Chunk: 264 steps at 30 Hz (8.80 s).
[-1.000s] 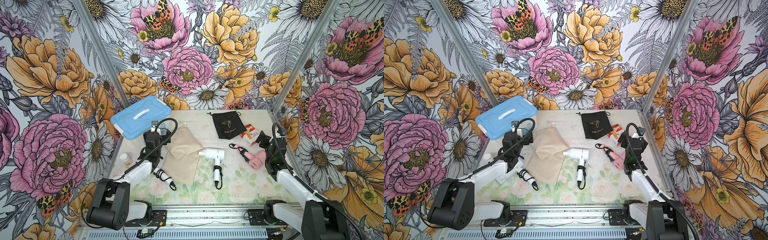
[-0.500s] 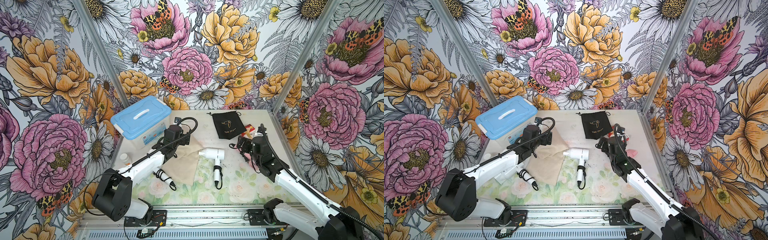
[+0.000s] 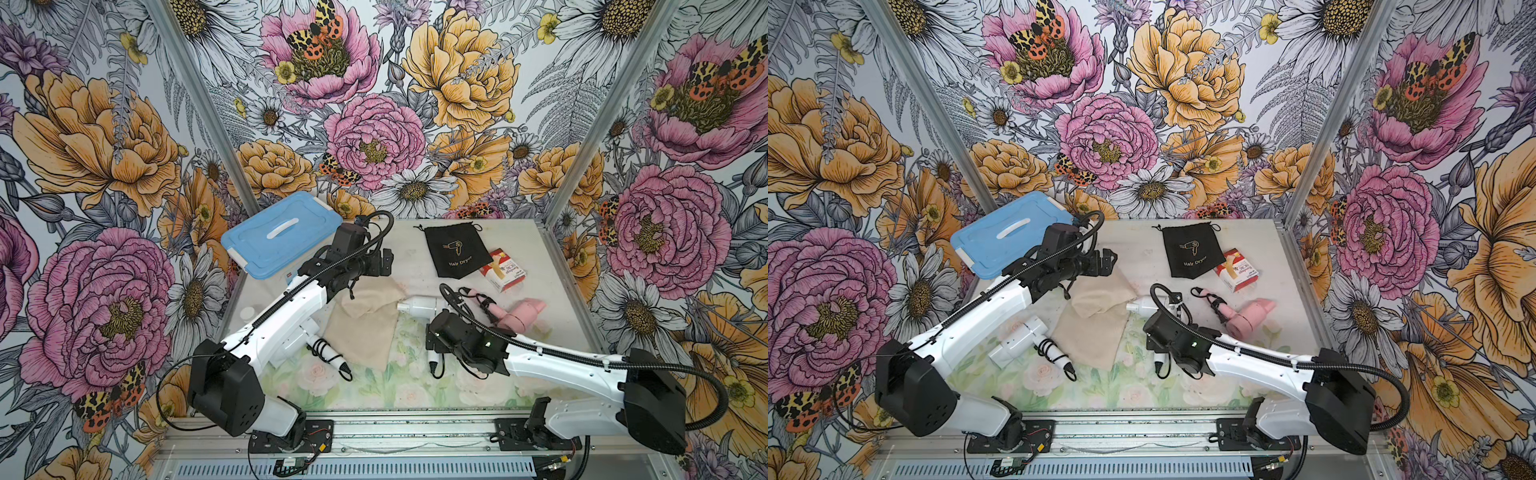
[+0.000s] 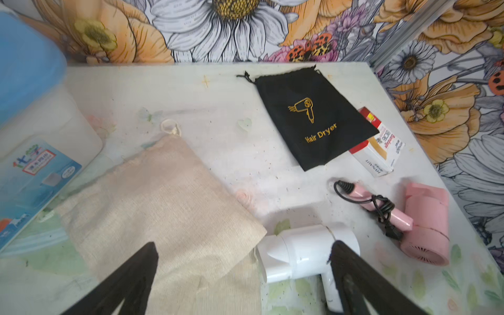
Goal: Pack away hair dryers
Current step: Pick up the hair dryer from the center of the board, then fold the hair dryer.
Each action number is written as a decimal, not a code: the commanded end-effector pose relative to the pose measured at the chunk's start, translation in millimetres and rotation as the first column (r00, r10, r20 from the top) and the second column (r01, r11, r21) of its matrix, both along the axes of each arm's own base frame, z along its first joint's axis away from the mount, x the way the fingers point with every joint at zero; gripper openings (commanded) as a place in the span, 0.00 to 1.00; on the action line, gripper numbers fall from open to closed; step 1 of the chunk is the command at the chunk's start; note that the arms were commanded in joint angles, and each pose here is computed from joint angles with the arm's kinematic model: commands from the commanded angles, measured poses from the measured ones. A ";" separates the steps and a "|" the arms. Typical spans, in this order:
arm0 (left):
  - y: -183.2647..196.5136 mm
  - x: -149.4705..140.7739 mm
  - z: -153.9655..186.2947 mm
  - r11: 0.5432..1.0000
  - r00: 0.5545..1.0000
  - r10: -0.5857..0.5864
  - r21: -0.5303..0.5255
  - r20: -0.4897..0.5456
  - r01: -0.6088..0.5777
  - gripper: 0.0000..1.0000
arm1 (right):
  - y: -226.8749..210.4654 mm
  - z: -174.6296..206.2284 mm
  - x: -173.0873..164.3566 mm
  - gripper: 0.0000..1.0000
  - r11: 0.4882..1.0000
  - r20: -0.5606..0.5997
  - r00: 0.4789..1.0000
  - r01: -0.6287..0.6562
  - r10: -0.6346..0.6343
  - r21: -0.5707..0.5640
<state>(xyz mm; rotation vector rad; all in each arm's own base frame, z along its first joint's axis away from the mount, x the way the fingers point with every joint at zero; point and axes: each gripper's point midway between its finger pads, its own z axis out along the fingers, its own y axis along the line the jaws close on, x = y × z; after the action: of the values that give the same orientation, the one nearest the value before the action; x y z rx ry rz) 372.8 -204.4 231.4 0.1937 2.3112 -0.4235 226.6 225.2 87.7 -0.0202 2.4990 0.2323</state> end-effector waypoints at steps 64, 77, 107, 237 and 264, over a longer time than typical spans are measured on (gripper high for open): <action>-27.1 -54.3 118.8 0.808 0.863 -0.473 -0.305 0.176 0.504 0.99 | 17.8 209.9 89.6 0.16 0.845 0.569 0.629 -0.334 0.530 -0.417; -38.4 -62.8 123.2 0.743 0.782 -0.586 -0.245 0.213 0.623 0.99 | 45.8 234.5 102.7 0.18 0.755 0.575 0.489 -0.449 0.655 -0.478; -55.7 -27.9 99.6 0.759 0.802 -0.586 -0.267 0.118 0.594 0.45 | 76.2 248.5 110.4 0.18 0.704 0.587 0.399 -0.498 0.705 -0.506; -27.7 7.3 158.2 0.840 0.888 -0.234 -0.378 0.395 0.389 0.20 | 100.4 290.6 136.4 0.60 0.854 0.753 0.581 -0.518 0.309 0.049; -54.7 7.5 144.2 0.768 0.856 -0.335 -0.413 0.393 0.490 0.21 | 8.1 211.9 190.6 0.70 0.918 0.561 0.813 -0.330 0.157 0.221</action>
<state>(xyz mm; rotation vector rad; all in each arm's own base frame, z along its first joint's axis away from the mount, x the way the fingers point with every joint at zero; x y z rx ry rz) 391.0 -242.0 347.4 0.3770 1.8875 -1.0724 413.6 219.0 302.2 -0.2198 1.8554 0.5713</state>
